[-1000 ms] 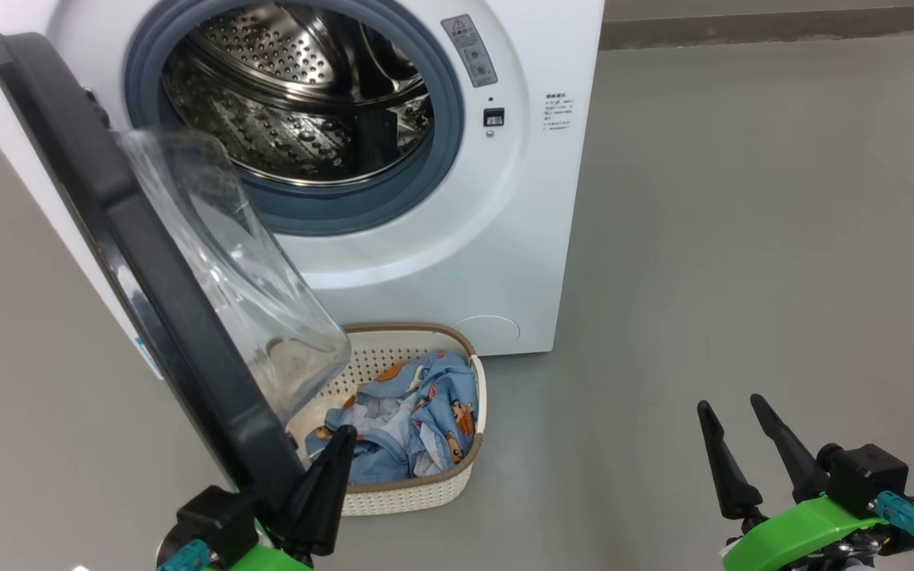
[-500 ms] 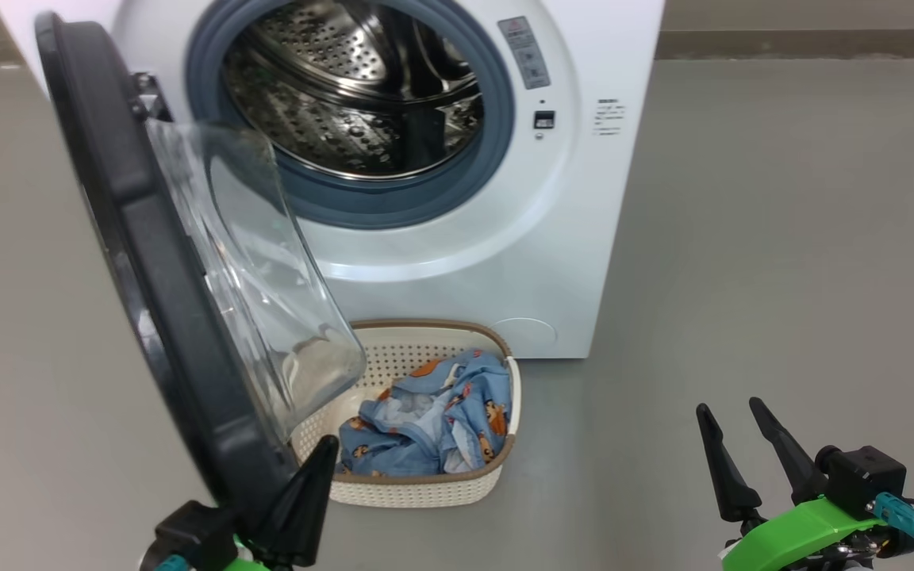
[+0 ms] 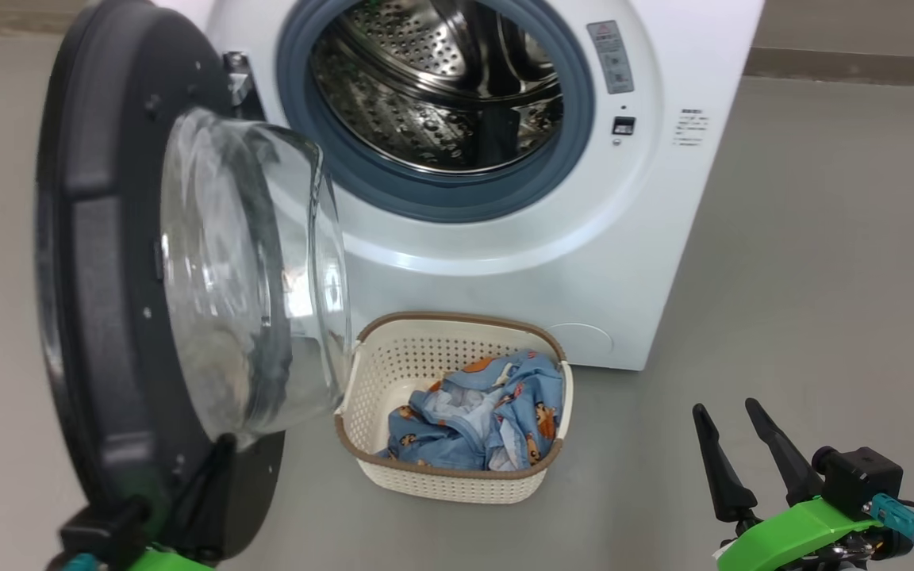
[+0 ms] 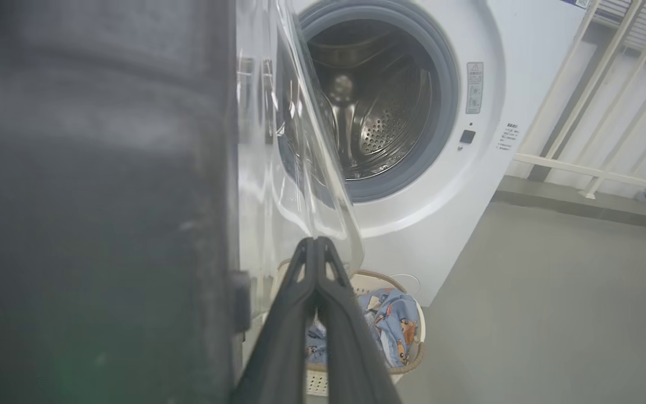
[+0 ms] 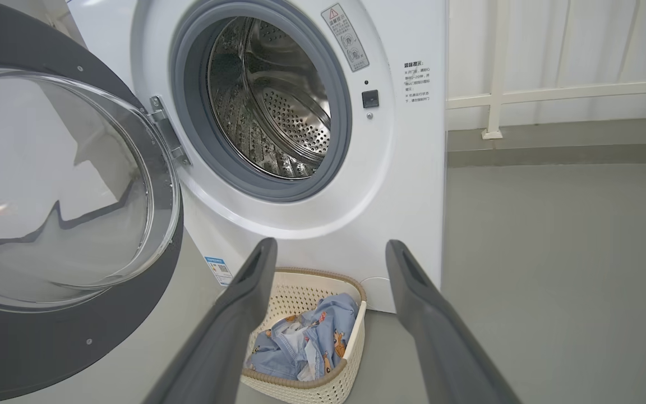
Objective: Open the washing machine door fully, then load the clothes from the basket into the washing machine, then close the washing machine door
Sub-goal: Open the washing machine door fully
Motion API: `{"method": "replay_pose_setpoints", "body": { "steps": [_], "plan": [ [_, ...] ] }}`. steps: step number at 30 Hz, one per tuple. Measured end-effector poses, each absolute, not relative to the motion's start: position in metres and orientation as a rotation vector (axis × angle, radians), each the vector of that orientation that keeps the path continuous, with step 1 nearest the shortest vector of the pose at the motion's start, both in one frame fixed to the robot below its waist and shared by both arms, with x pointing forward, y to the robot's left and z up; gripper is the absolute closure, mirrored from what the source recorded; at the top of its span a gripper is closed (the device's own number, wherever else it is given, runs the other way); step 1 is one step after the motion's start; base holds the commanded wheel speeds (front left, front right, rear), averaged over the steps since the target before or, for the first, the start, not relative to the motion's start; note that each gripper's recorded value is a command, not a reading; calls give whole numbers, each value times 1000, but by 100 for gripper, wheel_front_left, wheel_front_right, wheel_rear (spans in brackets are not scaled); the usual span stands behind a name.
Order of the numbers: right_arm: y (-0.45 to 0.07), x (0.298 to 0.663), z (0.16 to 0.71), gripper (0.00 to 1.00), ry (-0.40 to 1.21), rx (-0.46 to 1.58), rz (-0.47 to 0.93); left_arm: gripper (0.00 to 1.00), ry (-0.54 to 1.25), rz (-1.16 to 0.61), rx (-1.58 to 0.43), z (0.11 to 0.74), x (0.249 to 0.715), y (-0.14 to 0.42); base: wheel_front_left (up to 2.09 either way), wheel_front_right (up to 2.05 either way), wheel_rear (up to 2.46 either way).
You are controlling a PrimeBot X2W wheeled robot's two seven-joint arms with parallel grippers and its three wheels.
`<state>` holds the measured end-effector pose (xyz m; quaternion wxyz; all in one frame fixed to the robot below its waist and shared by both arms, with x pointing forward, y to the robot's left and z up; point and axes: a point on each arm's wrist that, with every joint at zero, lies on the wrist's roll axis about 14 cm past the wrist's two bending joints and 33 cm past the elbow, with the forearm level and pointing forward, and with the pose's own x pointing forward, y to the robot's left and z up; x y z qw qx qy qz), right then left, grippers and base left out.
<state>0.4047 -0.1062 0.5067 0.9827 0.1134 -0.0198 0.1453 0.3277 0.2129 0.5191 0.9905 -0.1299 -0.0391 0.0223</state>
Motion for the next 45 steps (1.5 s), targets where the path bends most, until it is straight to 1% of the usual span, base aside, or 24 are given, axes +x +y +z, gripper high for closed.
{"method": "replay_pose_setpoints", "body": {
  "steps": [8, 11, 20, 26, 36, 45],
  "plan": [
    [-90, 409, 504, 0, -29, 243, 326, 100, -68, 150, -246, 517, 318, 251, 0, 0, 0],
    [-82, 411, 501, 0, -18, 249, 342, 100, -44, 212, -223, 514, 315, 277, 0, 0, 0],
    [-70, 414, 495, 0, 2, 258, 367, 100, 5, 300, -188, 508, 311, 318, 0, 0, 0],
    [-60, 419, 491, 0, 14, 275, 383, 100, 64, 394, -152, 501, 307, 362, 0, 0, 0],
    [-52, 434, 487, 0, 21, 308, 382, 100, 146, 470, -105, 495, 321, 409, 0, 0, 0],
    [-44, 448, 483, 0, 26, 318, 391, 100, 186, 493, -76, 498, 338, 435, 0, 0, 0]
  ]
}}
